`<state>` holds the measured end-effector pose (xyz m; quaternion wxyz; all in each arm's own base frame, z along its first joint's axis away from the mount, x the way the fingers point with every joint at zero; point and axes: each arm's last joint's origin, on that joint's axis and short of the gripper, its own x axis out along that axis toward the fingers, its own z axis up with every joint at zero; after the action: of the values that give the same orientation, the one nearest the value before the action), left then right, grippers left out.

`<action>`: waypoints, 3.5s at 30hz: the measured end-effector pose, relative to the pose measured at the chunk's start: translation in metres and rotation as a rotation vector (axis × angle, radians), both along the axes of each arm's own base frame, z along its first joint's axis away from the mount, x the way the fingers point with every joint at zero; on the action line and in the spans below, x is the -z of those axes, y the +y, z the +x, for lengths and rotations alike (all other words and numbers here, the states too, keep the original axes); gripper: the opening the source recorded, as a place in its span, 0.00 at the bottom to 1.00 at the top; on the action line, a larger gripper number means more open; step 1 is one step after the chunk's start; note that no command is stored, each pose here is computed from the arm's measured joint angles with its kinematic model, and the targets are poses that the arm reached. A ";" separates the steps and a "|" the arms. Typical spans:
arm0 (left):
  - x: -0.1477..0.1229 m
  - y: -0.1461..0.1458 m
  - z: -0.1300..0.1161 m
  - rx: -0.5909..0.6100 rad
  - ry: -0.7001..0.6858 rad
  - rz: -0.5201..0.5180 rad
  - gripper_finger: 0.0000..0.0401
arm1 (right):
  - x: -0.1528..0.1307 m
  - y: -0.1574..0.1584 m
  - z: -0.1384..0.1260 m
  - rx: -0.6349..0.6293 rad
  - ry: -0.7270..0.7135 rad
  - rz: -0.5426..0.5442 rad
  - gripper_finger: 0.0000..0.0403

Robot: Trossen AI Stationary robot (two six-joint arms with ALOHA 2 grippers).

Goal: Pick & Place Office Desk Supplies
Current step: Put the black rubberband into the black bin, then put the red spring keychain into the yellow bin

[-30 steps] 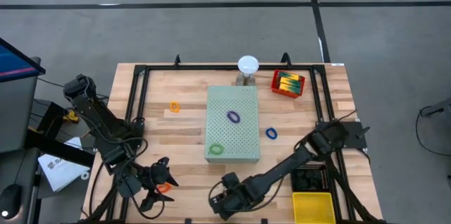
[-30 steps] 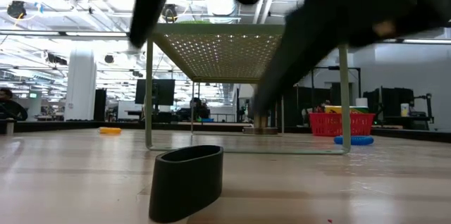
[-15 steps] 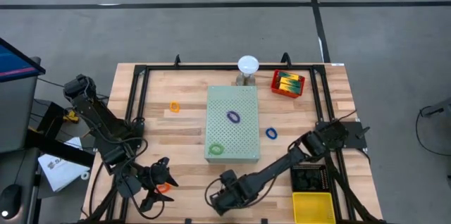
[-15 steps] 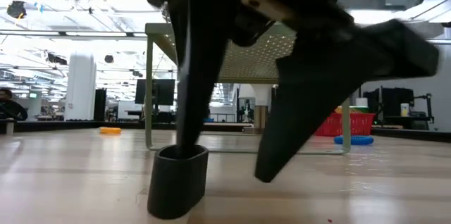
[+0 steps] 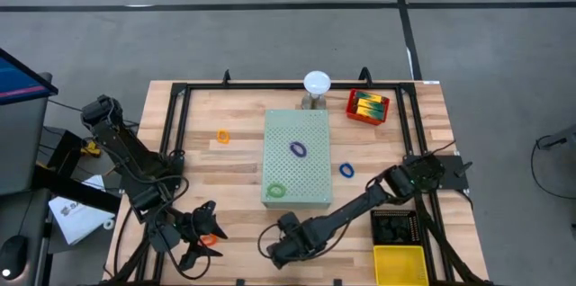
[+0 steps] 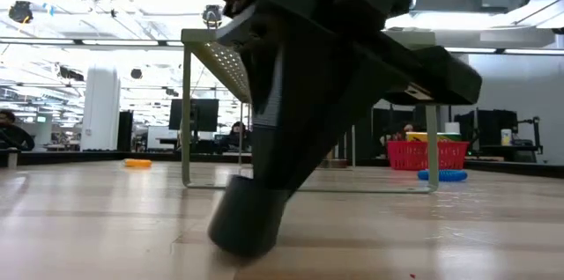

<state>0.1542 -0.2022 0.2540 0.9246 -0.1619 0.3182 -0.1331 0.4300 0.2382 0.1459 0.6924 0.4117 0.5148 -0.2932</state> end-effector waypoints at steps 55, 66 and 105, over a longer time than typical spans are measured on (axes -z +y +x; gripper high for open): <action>-0.002 0.010 0.014 -0.079 -0.023 -0.006 0.53 | -0.042 0.025 -0.230 0.269 0.535 -0.449 0.00; -0.001 0.010 0.014 -0.077 -0.021 0.000 0.53 | -0.051 0.021 -0.229 0.270 0.520 -0.425 0.30; 0.104 0.029 -0.026 -0.137 0.582 -0.024 0.53 | -0.143 -0.035 -0.228 0.291 0.033 -0.373 0.52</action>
<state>0.1278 -0.1733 0.1501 0.7992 -0.2251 0.5568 -0.0222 0.2021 0.2030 0.2887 0.6984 0.3417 0.3982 -0.4868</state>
